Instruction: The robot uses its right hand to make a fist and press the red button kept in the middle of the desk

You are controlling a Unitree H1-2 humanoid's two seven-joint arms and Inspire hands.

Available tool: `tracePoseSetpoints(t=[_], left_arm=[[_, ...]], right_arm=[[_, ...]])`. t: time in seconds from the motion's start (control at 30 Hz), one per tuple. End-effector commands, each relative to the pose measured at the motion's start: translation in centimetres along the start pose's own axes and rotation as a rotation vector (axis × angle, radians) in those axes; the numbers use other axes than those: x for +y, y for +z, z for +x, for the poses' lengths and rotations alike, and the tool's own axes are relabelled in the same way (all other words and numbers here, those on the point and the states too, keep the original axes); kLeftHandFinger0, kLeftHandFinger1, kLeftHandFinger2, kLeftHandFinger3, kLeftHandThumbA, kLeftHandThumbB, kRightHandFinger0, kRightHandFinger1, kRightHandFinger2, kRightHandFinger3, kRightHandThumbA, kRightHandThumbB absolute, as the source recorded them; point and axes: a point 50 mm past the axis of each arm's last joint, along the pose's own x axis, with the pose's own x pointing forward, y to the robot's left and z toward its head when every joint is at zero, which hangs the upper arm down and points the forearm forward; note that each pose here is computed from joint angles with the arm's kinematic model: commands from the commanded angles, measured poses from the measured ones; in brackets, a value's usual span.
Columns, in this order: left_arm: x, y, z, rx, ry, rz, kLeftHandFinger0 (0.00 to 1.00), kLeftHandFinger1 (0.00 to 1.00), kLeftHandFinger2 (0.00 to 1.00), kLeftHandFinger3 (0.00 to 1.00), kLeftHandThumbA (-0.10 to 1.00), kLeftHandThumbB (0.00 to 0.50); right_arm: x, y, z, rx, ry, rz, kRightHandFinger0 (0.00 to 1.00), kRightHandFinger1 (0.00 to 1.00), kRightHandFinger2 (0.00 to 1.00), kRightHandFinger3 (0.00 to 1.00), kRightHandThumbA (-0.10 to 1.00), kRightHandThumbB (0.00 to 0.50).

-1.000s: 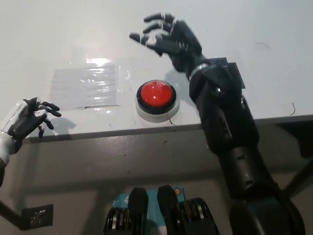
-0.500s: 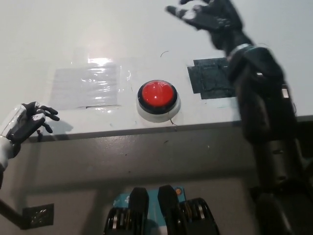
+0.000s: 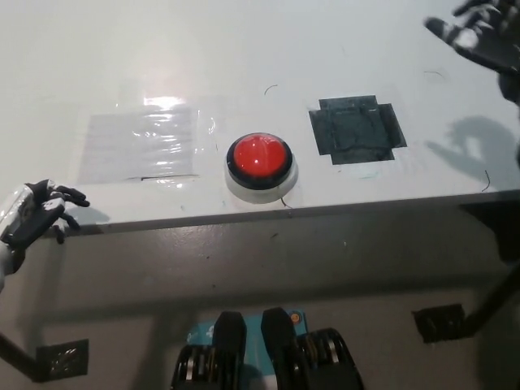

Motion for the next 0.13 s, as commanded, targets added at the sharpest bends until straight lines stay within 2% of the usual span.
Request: tracePoseSetpoints(t=[0.0,0.1], left_arm=[[1.4,1.9,-0.1,-0.061,0.021,0.040,0.22,0.32,0.47,0.61,0.51,0.000],[1.3,1.9,-0.1,-0.059,0.020,0.033,0.22,0.33,0.48,0.62,0.50,0.000]], right_arm=[[-2.0,1.2,-1.5,-0.015,-0.031,0.008,0.04,0.22,0.34,0.54,1.00,0.286],[-2.8,0.6,-2.5,-0.003,-0.055,-0.004,0.02,0.22,0.35,0.55,1.00,0.268]])
